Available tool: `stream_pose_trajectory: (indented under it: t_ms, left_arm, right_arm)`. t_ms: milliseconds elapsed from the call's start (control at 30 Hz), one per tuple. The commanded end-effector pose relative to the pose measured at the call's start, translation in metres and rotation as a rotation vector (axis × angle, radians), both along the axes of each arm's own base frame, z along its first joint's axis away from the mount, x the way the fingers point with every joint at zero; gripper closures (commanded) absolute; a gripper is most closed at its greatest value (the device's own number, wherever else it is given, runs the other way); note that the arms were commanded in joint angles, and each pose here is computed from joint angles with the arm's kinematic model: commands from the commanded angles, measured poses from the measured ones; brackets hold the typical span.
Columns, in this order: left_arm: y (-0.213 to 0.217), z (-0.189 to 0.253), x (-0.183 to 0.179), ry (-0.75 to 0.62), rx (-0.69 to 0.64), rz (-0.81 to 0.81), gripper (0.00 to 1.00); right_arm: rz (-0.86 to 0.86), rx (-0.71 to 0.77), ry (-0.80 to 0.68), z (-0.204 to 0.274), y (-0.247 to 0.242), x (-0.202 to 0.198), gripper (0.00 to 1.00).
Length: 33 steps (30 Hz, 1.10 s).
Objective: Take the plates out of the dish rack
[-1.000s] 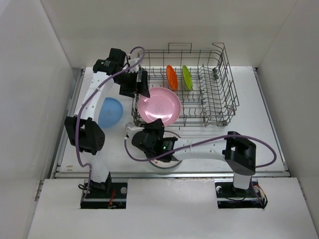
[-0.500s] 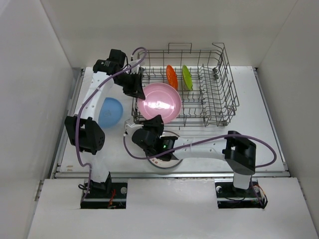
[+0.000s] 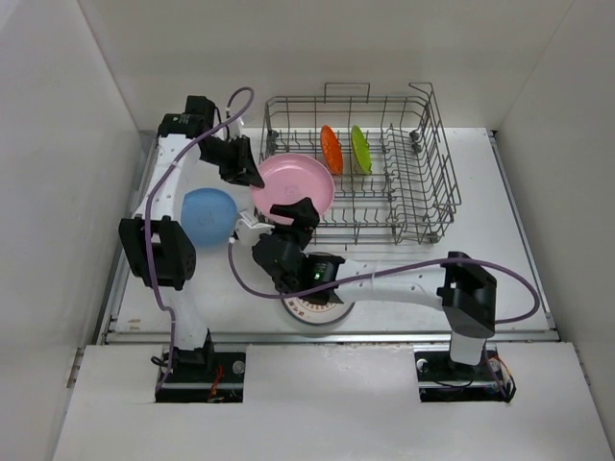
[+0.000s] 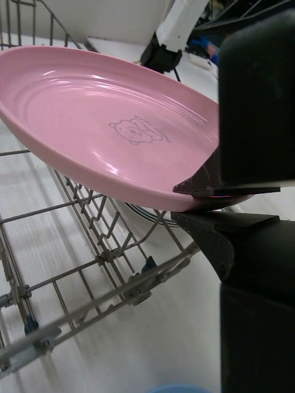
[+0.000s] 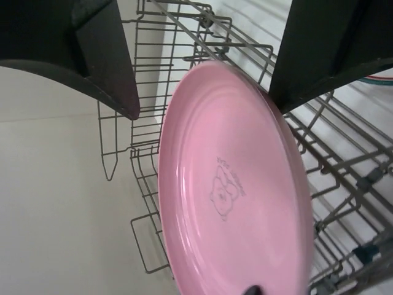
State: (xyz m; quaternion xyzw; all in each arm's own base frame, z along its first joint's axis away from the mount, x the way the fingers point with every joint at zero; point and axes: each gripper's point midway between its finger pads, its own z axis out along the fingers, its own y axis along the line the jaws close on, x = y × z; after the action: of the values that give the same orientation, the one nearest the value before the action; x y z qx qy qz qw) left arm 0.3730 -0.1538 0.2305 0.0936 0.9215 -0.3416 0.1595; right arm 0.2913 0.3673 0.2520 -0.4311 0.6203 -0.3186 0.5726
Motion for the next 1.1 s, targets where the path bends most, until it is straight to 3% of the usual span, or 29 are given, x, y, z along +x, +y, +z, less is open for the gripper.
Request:
stream_pose_trajectory:
  t_ms: [0, 100, 300, 400, 700, 900, 1067]
  left_arm:
    - [0.009, 0.03, 0.003, -0.032, -0.102, 0.025, 1.0]
    - [0.036, 0.041, 0.015, -0.034, -0.156, 0.116, 1.0]
    - [0.103, 0.068, 0.037, -0.089, -0.24, 0.299, 1.0]
    - [0.142, 0.068, 0.037, -0.109, -0.22, 0.4, 1.0]
    - [0.232, -0.02, 0.016, -0.011, 0.096, 0.623, 1.0]
    - [0.258, -0.067, 0.015, 0.066, 0.24, 0.652, 1.0]
    - [0.257, -0.094, 0.021, 0.125, 0.21, 0.645, 1.0]
  right_arm:
    - [-0.036, 0.271, -0.066, 0.062, -0.005, -0.001, 0.09]
    - [-0.016, 0.469, -0.078, 0.1, -0.011, -0.006, 0.03]
    - [0.243, 0.886, 0.062, 0.18, -0.021, -0.018, 0.01]
    - [0.245, 0.935, 0.106, 0.185, -0.034, -0.004, 0.01]
    - [0.116, 0.981, 0.129, 0.166, -0.065, 0.03, 0.01]
    - [0.081, 1.075, 0.249, 0.157, -0.075, 0.062, 0.01]
    - [0.039, 1.068, 0.358, 0.127, -0.078, 0.089, 0.01]
